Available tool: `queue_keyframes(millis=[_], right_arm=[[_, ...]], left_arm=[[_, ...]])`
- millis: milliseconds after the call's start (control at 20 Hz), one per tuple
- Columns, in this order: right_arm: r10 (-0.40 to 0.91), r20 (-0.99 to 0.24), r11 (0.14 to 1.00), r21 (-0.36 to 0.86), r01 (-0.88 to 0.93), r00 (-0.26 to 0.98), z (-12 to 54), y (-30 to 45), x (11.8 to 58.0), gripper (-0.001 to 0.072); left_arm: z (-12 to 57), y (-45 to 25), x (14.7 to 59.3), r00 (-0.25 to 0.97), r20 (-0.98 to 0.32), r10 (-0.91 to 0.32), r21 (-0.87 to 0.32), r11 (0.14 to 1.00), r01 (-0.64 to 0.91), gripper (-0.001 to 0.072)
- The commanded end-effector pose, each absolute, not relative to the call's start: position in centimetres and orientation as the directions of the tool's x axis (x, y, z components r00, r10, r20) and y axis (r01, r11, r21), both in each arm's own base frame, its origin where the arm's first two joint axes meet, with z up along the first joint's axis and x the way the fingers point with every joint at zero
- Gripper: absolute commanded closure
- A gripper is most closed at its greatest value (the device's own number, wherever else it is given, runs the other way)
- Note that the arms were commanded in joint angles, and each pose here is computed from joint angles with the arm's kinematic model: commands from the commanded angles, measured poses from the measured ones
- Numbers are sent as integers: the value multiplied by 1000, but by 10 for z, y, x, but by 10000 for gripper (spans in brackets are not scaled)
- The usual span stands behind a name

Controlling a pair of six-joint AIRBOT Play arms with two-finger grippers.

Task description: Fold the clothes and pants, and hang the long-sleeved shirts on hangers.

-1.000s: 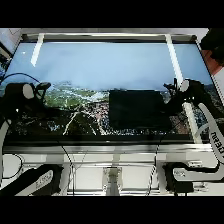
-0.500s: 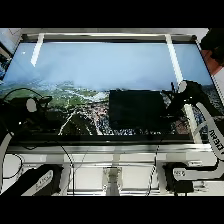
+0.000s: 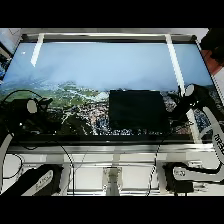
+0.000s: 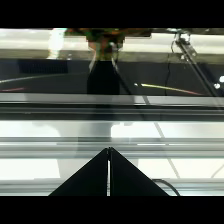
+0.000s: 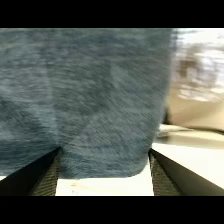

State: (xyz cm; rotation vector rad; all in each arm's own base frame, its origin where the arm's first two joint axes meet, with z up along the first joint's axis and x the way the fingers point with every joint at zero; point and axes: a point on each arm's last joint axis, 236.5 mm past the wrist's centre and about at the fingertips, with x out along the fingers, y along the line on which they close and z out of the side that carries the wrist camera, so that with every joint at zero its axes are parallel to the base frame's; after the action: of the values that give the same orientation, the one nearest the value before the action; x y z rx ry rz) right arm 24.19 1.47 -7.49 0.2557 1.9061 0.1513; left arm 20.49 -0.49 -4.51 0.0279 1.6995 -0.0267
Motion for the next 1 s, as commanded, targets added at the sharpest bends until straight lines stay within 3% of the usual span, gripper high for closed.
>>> queue_keyframes(millis=[0, 100, 150, 200, 400, 600, 750, 950], right_arm=[[362, -885, 931, 333, 146, -291, -86, 43, 241, 266], [372, -885, 928, 343, 149, -279, -85, 45, 244, 494], [370, -887, 928, 342, 148, -277, -86, 45, 245, 647], [362, -890, 931, 335, 142, -276, -87, 43, 245, 686], [172, -942, 984, 151, 94, -289, -91, -10, 240, 688], [37, -974, 972, -16, 232, -225, -76, -104, 239, 688], [-28, -993, 898, -74, 433, -113, -59, -189, 228, 688], [-86, -996, 721, -89, 687, -38, -53, -272, 179, 687]], left_arm=[[-45, -5, 205, -130, -992, 3, -2, 999, 34, 672], [-45, -5, 205, -130, -992, 3, -2, 999, 34, 672], [-45, -5, 204, -130, -992, 3, -2, 999, 34, 672], [-45, -5, 205, -130, -992, 3, -2, 999, 34, 673], [-45, -5, 205, -130, -992, 3, -2, 999, 34, 673], [-45, -5, 205, -130, -992, 3, -2, 999, 34, 672], [-45, -5, 204, -130, -992, 3, -2, 999, 34, 672], [-45, -5, 204, -130, -992, 3, -2, 999, 34, 672]])
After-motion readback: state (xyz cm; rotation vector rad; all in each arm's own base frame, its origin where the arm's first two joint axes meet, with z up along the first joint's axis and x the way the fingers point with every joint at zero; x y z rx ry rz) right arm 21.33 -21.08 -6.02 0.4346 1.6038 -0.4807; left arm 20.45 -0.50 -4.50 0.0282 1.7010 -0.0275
